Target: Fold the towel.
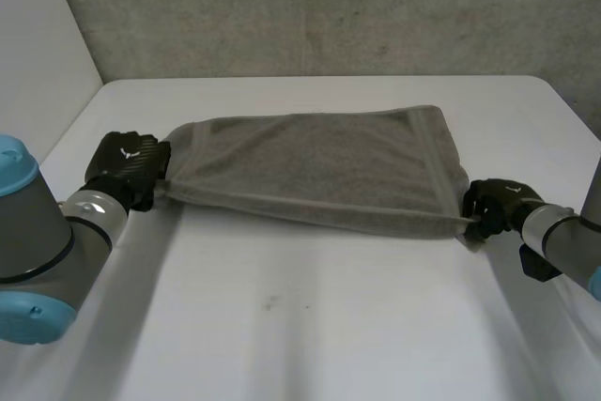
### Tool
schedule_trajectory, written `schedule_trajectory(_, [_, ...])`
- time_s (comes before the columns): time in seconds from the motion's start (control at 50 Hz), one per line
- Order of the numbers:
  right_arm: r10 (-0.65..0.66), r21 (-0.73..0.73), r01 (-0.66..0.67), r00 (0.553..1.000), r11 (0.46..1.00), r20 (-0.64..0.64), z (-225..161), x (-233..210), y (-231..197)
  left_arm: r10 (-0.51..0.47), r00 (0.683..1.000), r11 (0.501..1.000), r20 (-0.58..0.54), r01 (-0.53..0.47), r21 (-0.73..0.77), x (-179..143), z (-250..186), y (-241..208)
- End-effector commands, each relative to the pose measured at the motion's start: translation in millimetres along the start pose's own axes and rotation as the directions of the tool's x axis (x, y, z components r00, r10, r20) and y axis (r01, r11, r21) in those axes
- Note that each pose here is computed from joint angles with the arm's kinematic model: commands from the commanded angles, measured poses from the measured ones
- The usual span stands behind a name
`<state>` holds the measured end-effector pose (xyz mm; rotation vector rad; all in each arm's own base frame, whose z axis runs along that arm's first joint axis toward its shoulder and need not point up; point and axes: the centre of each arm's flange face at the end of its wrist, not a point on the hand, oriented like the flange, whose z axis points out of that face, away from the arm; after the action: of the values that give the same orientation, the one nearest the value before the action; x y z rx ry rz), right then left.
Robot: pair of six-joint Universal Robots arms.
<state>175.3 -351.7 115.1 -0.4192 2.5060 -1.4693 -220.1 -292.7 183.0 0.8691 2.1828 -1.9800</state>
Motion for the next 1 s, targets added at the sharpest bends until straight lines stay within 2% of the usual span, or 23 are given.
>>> schedule_trajectory(0.02, [-0.048, 0.152, 0.051, 0.998, 0.987, -0.027, -21.1, 4.6, -46.8, 0.001, 1.000, 1.000, -0.012, -0.001, -0.016, 0.1, -7.2, -4.4])
schedule_trajectory(0.06, [-0.100, 0.192, 0.107, 0.994, 0.976, -0.043, -31.3, 4.4, -62.2, 0.003, 1.000, 1.000, -0.011, -0.003, -0.015, -2.3, -11.5, -10.0])
schedule_trajectory(0.12, [-0.319, 0.219, 0.321, 0.947, 0.922, -0.044, -57.6, -10.4, -76.6, 0.009, 1.000, 0.999, -0.021, -0.009, -0.035, -5.6, -22.4, -17.6])
schedule_trajectory(0.18, [-0.390, 0.208, 0.393, 0.919, 0.896, -0.056, -66.6, -13.0, -78.3, 0.005, 0.999, 0.996, -0.045, -0.009, -0.085, -5.9, -34.2, -19.9])
schedule_trajectory(0.22, [-0.546, 0.130, 0.547, 0.837, 0.827, -0.042, -88.5, -19.9, -72.9, -0.004, 0.997, 0.988, -0.072, -0.008, -0.157, -7.4, -51.1, -20.2])
schedule_trajectory(0.24, [-0.547, 0.130, 0.547, 0.836, 0.827, -0.042, -88.6, -20.0, -72.8, -0.004, 0.997, 0.988, -0.072, -0.008, -0.157, -7.4, -51.2, -20.2])
schedule_trajectory(0.28, [-0.686, 0.017, 0.686, 0.726, 0.727, 0.037, -109.4, -26.4, -56.7, -0.005, 0.997, 0.981, -0.083, -0.011, -0.195, -9.0, -57.9, -18.8])
schedule_trajectory(0.3, [-0.687, 0.016, 0.687, 0.726, 0.726, 0.038, -109.5, -26.4, -56.6, -0.003, 0.996, 0.971, -0.094, -0.019, -0.238, -10.7, -64.3, -15.7])
schedule_trajectory(0.34, [-0.775, -0.108, 0.789, 0.615, 0.605, 0.147, -131.5, -27.9, -37.0, 0.010, 0.994, 0.959, -0.107, -0.040, -0.281, -12.8, -71.3, -11.9])
schedule_trajectory(0.36, [-0.775, -0.109, 0.789, 0.614, 0.604, 0.147, -131.6, -27.9, -36.9, 0.027, 0.992, 0.950, -0.121, -0.063, -0.306, -13.2, -77.3, -9.5])
schedule_trajectory(0.38, [-0.806, -0.159, 0.831, 0.555, 0.532, 0.203, -142.3, -28.2, -26.8, 0.054, 0.988, 0.941, -0.142, -0.098, -0.325, -12.6, -83.6, -7.4])
schedule_trajectory(0.4, [-0.807, -0.160, 0.832, 0.555, 0.532, 0.204, -142.4, -28.2, -26.7, 0.055, 0.988, 0.941, -0.143, -0.099, -0.325, -12.5, -83.7, -7.4])
schedule_trajectory(0.44, [-0.846, -0.210, 0.880, 0.469, 0.425, 0.255, -153.7, -26.6, -18.1, 0.103, 0.979, 0.929, -0.175, -0.157, -0.334, -9.5, -90.0, -3.7])
schedule_trajectory(0.52, [-0.873, -0.197, 0.894, 0.440, 0.403, 0.210, -149.1, -24.5, -22.4, 0.123, 0.975, 0.928, -0.183, -0.178, -0.326, -8.9, -90.0, -4.1])
schedule_trajectory(0.6, [-0.911, -0.156, 0.908, 0.404, 0.388, 0.085, -132.3, -20.5, -35.8, 0.136, 0.978, 0.943, -0.161, -0.177, -0.283, -12.6, -79.6, -11.4])
schedule_trajectory(0.66, [-0.915, -0.140, 0.909, 0.401, 0.392, 0.041, -115.6, -18.4, -34.7, 0.149, 0.978, 0.955, -0.147, -0.181, -0.235, -13.0, -63.9, -13.8])
schedule_trajectory(0.84, [-0.937, -0.139, 0.931, 0.347, 0.338, 0.046, -68.2, -35.8, -29.5, 0.169, 0.976, 0.962, -0.140, -0.194, -0.193, -8.1, -4.8, -5.0])
schedule_trajectory(0.88, [-0.936, -0.139, 0.926, 0.342, 0.351, -0.084, -46.4, -34.4, -58.0, 0.174, 0.978, 0.965, -0.118, -0.193, -0.176, -11.6, 11.9, -7.3])
schedule_trajectory(0.9, [-0.936, -0.139, 0.926, 0.342, 0.351, -0.084, -46.3, -34.4, -58.2, 0.182, 0.979, 0.970, -0.095, -0.195, -0.145, -15.3, 27.4, -14.0])
schedule_trajectory(0.92, [-0.914, -0.108, 0.918, 0.358, 0.382, -0.192, -37.0, -33.5, -81.3, 0.191, 0.979, 0.975, -0.065, -0.197, -0.100, -20.3, 41.7, -24.7])
schedule_trajectory(0.94, [-0.913, -0.108, 0.918, 0.358, 0.383, -0.193, -36.9, -33.5, -81.5, 0.191, 0.979, 0.975, -0.065, -0.197, -0.099, -20.4, 41.8, -24.8])
schedule_trajectory(0.98, [-0.787, 0.041, 0.894, 0.413, 0.445, -0.460, -28.5, -30.8, -144.6, 0.198, 0.979, 0.978, 0.057, -0.201, 0.058, -41.6, 67.4, -62.6])
schedule_trajectory(1.0, [-0.786, 0.042, 0.894, 0.413, 0.446, -0.461, -28.5, -30.8, -144.9, 0.198, 0.979, 0.978, 0.058, -0.201, 0.059, -41.7, 67.5, -62.9])
